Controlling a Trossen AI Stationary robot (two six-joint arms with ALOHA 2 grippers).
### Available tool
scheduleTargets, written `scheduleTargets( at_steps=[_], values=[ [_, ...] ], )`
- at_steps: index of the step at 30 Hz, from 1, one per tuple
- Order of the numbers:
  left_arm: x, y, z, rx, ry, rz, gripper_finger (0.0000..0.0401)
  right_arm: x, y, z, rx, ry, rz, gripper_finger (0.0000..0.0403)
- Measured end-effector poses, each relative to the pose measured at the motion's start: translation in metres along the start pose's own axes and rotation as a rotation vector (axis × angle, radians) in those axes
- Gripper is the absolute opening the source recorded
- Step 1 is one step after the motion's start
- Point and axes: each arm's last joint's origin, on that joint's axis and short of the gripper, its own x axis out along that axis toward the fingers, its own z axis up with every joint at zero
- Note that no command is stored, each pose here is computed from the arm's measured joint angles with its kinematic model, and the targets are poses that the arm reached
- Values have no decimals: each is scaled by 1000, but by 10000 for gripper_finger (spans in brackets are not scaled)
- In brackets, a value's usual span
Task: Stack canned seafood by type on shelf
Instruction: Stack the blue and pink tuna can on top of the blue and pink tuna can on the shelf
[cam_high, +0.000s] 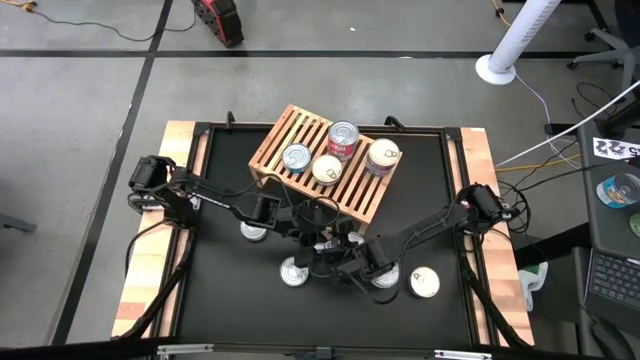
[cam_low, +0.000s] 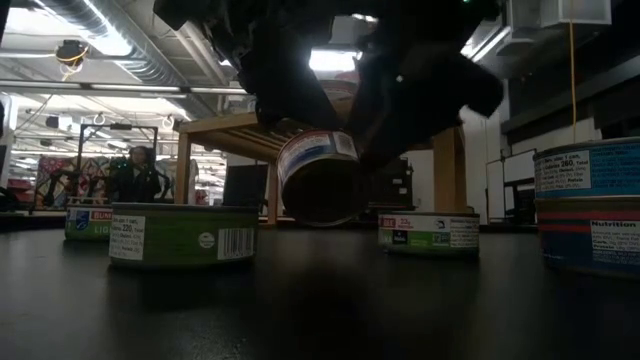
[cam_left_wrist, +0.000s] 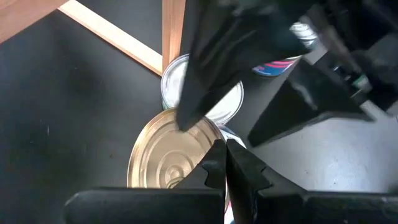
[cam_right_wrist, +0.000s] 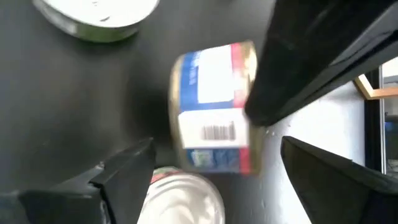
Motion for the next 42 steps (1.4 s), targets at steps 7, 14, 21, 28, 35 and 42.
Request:
scheduleTargets(
  at_steps=[7,14,21,28,35,42],
  values=[
    [0,0,0,-5,0,-1,0,8,-7,0,16,19,-10,342],
    [0,-1,1,-6,-6,-11,0,11,-4,-1,10,26,0,341],
    [0,-1,1,-8,-1,-27,0,12,-4,-1,10,26,2,341],
    [0,-1,1,-8,2,-32,0,12,-3,-1,10,27,9,296],
    [0,-2,0,-1,5,-45,0,11,-2,-1,7,23,34,209],
    [0,-2,0,17,4,-46,0,11,-2,0,9,22,47,179]
  ],
)
